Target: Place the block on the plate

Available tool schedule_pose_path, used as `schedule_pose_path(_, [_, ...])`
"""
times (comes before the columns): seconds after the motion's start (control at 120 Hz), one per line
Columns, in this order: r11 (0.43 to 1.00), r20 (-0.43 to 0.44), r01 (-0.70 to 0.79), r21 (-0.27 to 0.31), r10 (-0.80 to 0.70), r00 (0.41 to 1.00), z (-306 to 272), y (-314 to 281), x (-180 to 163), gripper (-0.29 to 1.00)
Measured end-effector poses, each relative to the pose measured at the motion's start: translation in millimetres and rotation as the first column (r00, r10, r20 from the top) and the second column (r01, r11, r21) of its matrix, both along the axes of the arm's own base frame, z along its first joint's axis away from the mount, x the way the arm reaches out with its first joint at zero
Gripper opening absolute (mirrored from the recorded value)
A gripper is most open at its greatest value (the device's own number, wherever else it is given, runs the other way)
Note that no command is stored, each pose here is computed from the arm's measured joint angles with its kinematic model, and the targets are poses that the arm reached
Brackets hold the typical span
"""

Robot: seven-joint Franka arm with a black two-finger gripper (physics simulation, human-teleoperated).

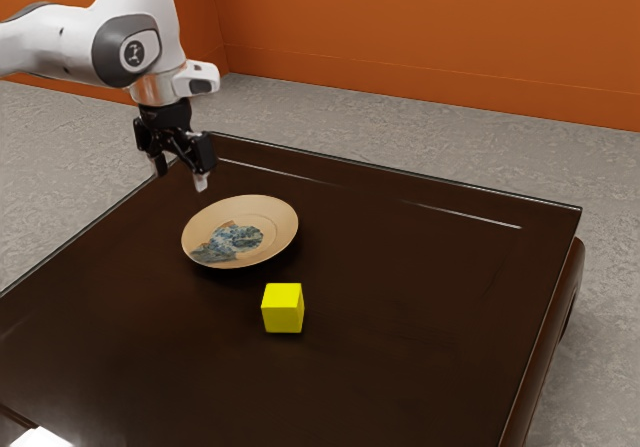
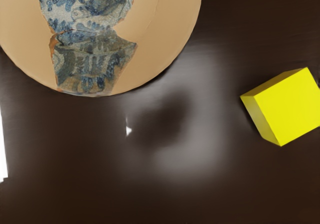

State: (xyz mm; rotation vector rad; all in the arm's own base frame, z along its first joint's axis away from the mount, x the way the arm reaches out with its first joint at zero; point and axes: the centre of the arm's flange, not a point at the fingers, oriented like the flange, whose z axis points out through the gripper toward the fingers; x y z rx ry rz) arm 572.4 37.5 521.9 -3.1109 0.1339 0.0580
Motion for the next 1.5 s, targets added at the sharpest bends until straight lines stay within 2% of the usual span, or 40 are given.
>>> schedule_pose_path(0.117, [1.0,-0.013,0.024,-0.003,-0.024,1.0,-12.0,-1.7,-2.4,0.7])
schedule_pose_path(0.275, [0.999,-0.071,0.025,-0.026,-0.027,0.997,-73.2,-17.1,-13.7,0.7])
schedule_pose_path(0.458, [1.0,-0.068,0.023,0.004,-0.022,0.997,-121.3,-95.5,-6.1,0.7])
schedule_pose_path(0.717, [0.986,-0.04,-0.166,0.016,0.166,0.985,-180.2,-148.4,15.4,0.7])
schedule_pose_path(0.958, [0.92,-0.016,-0.39,0.023,0.391,0.92,-221.0,-145.8,31.2,0.7])
schedule_pose_path(1.083, [0.88,-0.02,-0.475,0.02,0.476,0.879,-233.0,-138.1,30.8,0.7])
schedule_pose_path(1.25, [0.834,-0.02,-0.551,0.045,0.552,0.834,-258.0,-133.2,31.4,0.7])
schedule_pose_path(1.5, [0.786,-0.01,-0.617,0.039,0.617,0.787,-259.7,-137.2,32.0,0.49])
